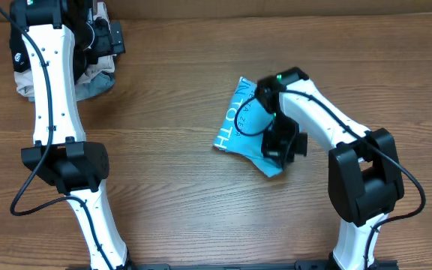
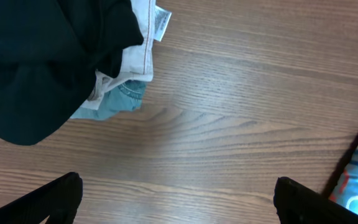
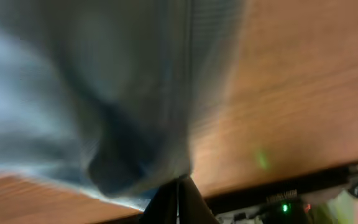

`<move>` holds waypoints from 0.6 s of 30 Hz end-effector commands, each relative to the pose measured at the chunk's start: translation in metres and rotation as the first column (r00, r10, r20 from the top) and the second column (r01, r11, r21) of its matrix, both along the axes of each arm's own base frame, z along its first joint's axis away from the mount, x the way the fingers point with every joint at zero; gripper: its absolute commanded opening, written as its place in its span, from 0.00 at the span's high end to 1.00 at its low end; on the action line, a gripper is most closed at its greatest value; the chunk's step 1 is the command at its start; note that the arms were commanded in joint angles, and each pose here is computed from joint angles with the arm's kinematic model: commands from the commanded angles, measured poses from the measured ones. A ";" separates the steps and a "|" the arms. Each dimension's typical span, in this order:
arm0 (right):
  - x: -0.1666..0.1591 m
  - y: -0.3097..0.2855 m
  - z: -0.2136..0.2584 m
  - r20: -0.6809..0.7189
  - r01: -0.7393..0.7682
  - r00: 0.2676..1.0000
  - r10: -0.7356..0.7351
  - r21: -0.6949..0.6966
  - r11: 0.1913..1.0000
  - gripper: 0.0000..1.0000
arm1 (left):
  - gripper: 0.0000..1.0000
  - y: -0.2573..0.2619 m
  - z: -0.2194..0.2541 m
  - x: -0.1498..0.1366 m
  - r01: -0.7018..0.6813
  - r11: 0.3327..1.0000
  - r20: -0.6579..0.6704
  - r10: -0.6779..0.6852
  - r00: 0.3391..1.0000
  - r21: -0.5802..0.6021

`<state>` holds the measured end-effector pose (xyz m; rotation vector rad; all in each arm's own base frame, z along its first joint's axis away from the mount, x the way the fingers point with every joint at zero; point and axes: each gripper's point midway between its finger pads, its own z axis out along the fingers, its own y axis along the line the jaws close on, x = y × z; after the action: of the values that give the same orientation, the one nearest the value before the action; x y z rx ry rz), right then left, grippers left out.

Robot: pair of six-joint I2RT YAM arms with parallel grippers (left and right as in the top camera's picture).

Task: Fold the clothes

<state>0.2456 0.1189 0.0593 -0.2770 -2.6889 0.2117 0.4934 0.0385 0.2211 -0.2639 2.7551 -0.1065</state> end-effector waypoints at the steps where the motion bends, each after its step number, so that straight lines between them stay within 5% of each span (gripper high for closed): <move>1: -0.022 0.005 0.013 0.013 0.060 0.998 -0.061 0.066 0.996 0.96 | 0.00 0.001 -0.003 0.001 0.024 1.000 -0.005 -0.024 1.000 0.016; 4: -0.031 0.007 0.023 0.033 0.079 0.996 -0.082 0.088 0.993 0.92 | 0.00 0.001 -0.003 0.001 0.024 1.000 -0.004 -0.024 1.000 0.016; 5: -0.032 0.008 0.027 0.043 0.078 0.996 -0.083 0.097 0.992 0.77 | 0.00 0.001 -0.003 0.001 0.024 1.000 -0.004 -0.024 1.000 0.016; 7: -0.031 0.009 0.034 0.063 0.085 0.994 -0.092 0.119 0.989 0.17 | 0.00 0.001 -0.003 0.002 0.024 1.000 -0.002 -0.024 1.000 0.016; 8: -0.030 0.007 0.036 0.073 0.090 0.992 -0.100 0.123 0.988 0.06 | 0.00 0.000 -0.003 0.001 0.026 1.000 -0.004 -0.026 1.000 0.016; 18: 0.068 -0.065 0.105 0.468 0.195 0.831 -0.301 0.261 0.945 0.00 | 0.00 -0.128 -0.006 -0.023 0.417 0.902 -0.031 -0.422 0.906 -0.109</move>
<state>0.2843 0.0822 0.1273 -0.6486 -2.9518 -0.1979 0.4823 -0.0281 0.2183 0.0528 2.8129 -0.2157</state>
